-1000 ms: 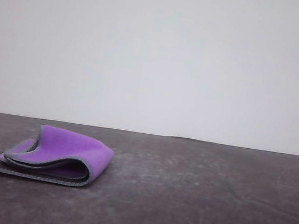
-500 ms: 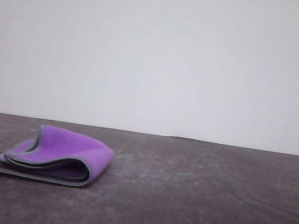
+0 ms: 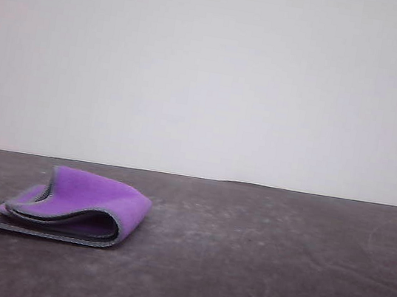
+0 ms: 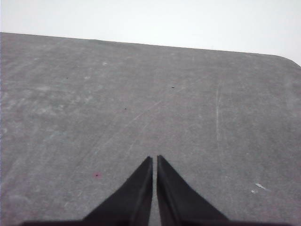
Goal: Fold clothes
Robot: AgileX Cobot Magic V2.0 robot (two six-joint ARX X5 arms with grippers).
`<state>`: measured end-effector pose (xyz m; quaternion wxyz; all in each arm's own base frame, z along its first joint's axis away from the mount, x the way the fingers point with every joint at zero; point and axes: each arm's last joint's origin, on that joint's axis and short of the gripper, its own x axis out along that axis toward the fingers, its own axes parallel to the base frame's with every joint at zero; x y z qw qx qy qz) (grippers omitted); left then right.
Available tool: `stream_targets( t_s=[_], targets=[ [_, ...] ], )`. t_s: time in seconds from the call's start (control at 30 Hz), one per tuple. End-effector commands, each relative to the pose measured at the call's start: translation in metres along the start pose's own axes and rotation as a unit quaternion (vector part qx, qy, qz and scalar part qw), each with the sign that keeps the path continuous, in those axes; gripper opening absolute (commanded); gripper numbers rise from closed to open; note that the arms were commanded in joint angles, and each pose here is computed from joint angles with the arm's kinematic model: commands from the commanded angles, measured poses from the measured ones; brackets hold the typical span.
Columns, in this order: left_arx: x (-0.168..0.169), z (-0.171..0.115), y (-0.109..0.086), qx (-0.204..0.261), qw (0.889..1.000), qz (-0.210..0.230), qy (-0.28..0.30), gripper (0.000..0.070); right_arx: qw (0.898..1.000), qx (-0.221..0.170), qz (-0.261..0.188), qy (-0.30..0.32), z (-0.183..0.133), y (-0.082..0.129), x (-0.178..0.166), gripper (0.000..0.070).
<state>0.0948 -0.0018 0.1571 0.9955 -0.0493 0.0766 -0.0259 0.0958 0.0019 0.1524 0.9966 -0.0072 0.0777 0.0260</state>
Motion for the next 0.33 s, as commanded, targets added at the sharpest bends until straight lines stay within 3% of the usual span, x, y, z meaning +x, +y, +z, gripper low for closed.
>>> stream_targets(
  t_s=[0.0, 0.3],
  targets=[
    [0.0018, -0.0069, 0.001, -0.001, 1.0, 0.003, 0.013, 0.0017, 1.0, 0.008, -0.001, -0.005, 0.0001, 0.0, 0.0003, 0.0011],
    [0.0018, -0.0069, 0.001, -0.001, 1.0, 0.003, 0.013, 0.0017, 1.0, 0.008, -0.001, -0.005, 0.0001, 0.0, 0.0003, 0.001]
  ],
)
